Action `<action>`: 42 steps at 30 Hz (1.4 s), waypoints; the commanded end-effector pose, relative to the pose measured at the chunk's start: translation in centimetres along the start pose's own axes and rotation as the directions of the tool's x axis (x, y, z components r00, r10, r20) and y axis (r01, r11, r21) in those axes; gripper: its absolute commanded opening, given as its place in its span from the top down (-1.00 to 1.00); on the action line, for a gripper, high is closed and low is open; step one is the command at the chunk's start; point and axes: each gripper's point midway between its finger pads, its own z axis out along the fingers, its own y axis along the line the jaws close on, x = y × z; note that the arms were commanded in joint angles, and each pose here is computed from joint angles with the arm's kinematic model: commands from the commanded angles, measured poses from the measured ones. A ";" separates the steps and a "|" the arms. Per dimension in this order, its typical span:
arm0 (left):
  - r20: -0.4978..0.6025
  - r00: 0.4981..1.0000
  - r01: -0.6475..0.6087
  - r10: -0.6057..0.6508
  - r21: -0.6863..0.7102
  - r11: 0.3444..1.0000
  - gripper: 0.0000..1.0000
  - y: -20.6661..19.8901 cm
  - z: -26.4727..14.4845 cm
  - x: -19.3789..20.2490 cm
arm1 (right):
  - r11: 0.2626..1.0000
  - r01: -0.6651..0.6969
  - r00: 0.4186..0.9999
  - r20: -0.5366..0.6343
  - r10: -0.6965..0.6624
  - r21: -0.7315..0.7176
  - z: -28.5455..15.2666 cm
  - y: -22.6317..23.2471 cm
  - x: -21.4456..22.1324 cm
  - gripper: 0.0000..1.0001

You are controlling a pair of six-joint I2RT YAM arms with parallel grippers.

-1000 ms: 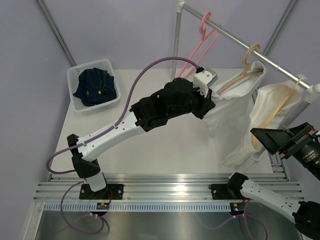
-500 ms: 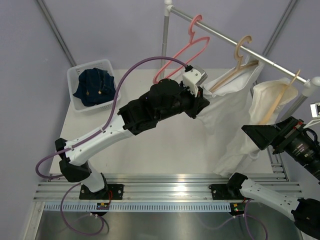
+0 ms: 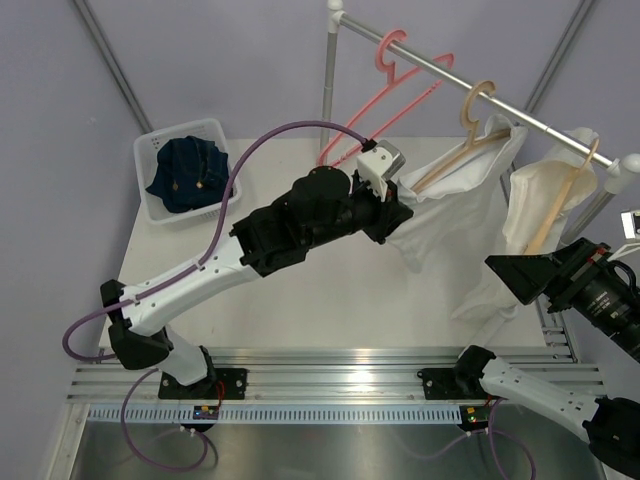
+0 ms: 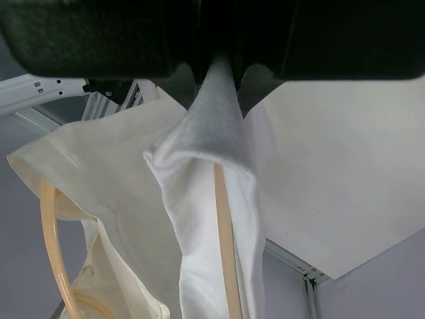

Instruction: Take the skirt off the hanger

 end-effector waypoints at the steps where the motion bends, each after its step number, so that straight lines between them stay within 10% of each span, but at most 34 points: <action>1: 0.221 0.975 0.013 -0.033 0.092 0.996 1.00 -1.8 -4.1 -6.5 | 0.999 0.026 1.000 0.006 -0.026 0.023 0.7 -0.3 0.0 -0.98; 17: -0.100 0.958 0.276 -0.270 0.047 0.960 1.00 -1.4 -12.1 2.1 | 0.921 0.381 0.917 -0.157 -0.365 0.082 11.3 3.1 -0.6 -0.77; 42: -0.145 0.929 0.365 -0.341 0.211 0.907 1.00 -4.5 -16.4 2.0 | 0.871 0.489 0.851 -0.247 -0.464 0.047 19.8 1.5 4.5 -0.47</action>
